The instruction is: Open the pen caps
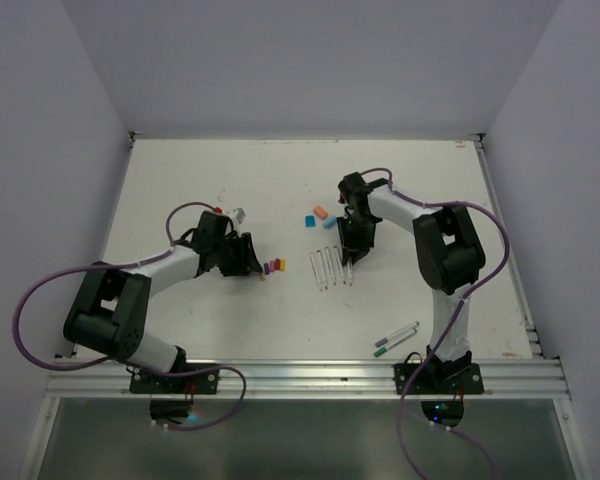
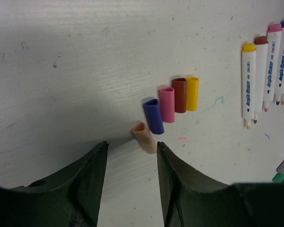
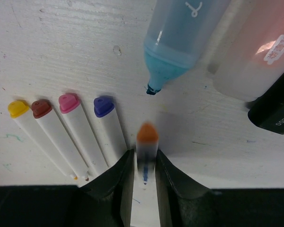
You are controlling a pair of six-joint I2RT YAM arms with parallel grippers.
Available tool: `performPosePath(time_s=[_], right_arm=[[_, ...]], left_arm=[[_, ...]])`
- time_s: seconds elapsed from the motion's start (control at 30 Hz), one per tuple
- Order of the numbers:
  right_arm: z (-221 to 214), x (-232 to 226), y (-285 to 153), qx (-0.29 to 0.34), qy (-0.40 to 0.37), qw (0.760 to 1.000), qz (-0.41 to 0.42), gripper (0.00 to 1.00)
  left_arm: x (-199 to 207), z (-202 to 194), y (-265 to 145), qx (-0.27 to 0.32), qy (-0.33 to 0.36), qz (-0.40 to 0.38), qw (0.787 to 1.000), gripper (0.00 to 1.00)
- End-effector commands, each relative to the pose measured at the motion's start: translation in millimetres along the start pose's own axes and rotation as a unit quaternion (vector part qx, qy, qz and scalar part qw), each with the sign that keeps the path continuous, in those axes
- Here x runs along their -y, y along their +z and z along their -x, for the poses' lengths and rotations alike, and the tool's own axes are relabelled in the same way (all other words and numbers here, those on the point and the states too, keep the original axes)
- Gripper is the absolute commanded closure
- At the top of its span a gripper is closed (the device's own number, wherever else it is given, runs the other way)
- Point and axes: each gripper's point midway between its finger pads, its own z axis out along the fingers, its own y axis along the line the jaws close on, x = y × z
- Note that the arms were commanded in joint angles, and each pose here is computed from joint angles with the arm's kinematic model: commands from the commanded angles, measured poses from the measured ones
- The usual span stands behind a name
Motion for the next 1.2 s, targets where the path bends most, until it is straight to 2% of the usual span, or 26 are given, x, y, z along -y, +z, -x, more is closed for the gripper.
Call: performPosePath(time_s=[0.0,0.17,0.3,0.37,0.5,0.57,0.6,0.7,0.9,1.0,1.17], right_arm=[[15,-2,-1,0.028,-0.011,1.000,-0.010,0.71],[19,-7,-12,0.041,-0.010,0.999,-0.001,0.61],[22,-3,-34,0.063,0.001,0.998,-0.018,0.60],[20,3,-59,0.085,0.018,0.995,-0.041,0.60],[-8,24,-95,0.093,0.064,0.990,-0.081,0.61],[-22,29,-112,0.104,0.106,0.986,-0.075,0.63],[-40,33,-107,0.079,0.128,0.986,-0.068,0.65],[-72,39,-108,0.063,0.193,0.978,-0.054,0.67],[-120,64,-98,0.068,0.330,0.940,-0.051,0.71],[-136,76,-88,0.071,0.375,0.923,-0.050,0.75],[-156,83,-73,0.059,0.409,0.909,-0.058,0.79]], left_arm=[[-14,3,-8,0.014,0.014,0.032,0.999,0.50],[-10,11,-16,0.027,0.024,0.030,0.999,0.48],[-6,14,-22,0.031,0.029,0.029,0.999,0.47],[-3,16,-26,0.035,0.031,0.023,0.999,0.47],[8,23,-35,0.050,0.037,0.006,0.998,0.47],[12,24,-37,0.051,0.038,-0.002,0.998,0.47],[15,26,-39,0.054,0.038,-0.006,0.998,0.47],[23,29,-41,0.056,0.036,-0.024,0.997,0.47],[36,34,-46,0.063,0.031,-0.049,0.996,0.47],[38,33,-48,0.062,0.032,-0.054,0.996,0.47],[38,32,-49,0.061,0.031,-0.055,0.996,0.47]])
